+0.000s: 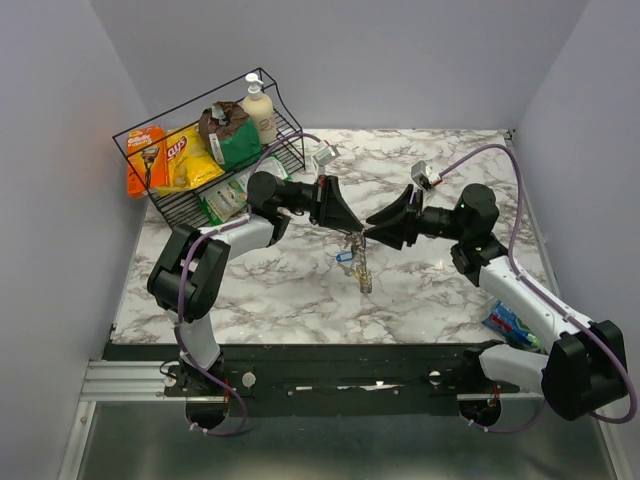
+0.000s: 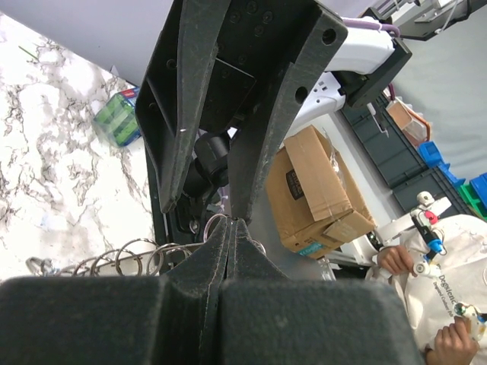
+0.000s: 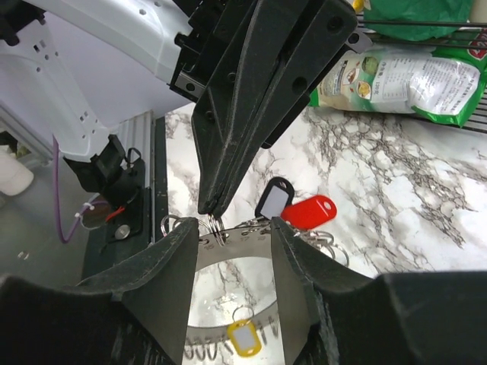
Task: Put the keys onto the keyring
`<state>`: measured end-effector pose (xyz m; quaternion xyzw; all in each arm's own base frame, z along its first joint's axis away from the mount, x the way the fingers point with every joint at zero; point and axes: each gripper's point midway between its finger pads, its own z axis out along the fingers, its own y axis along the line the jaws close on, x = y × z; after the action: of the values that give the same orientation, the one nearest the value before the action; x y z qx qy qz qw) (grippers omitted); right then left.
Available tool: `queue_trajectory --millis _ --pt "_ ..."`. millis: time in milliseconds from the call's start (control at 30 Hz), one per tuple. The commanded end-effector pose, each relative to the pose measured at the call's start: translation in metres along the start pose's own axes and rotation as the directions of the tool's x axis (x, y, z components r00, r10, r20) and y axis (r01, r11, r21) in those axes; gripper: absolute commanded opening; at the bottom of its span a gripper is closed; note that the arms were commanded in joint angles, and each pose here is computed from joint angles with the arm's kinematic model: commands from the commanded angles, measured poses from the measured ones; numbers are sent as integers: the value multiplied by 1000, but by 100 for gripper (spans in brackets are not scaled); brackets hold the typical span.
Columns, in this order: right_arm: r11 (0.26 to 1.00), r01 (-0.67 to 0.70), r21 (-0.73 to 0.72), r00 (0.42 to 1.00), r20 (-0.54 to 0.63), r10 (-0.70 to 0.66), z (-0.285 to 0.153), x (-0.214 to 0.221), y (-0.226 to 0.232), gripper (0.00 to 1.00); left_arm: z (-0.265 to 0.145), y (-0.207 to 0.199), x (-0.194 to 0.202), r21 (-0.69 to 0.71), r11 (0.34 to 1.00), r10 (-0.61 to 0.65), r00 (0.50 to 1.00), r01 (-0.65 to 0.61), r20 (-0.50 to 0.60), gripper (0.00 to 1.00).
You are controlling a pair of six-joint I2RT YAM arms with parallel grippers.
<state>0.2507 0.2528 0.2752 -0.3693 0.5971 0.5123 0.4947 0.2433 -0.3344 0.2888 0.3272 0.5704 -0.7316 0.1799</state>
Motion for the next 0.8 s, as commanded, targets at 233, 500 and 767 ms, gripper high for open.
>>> queue_trajectory --millis 233,500,767 --pt "997 9 -82 1000 0 -9 2 -2 7 39 3 -56 -15 111 898 424 905 -425 41 0" --pt "993 -19 -121 1000 -9 18 5 -1 9 7 5 -59 -16 119 896 426 904 -428 41 0" --pt "996 -10 -86 1000 17 11 4 -7 8 1 6 -58 -15 121 898 421 906 -422 36 0"
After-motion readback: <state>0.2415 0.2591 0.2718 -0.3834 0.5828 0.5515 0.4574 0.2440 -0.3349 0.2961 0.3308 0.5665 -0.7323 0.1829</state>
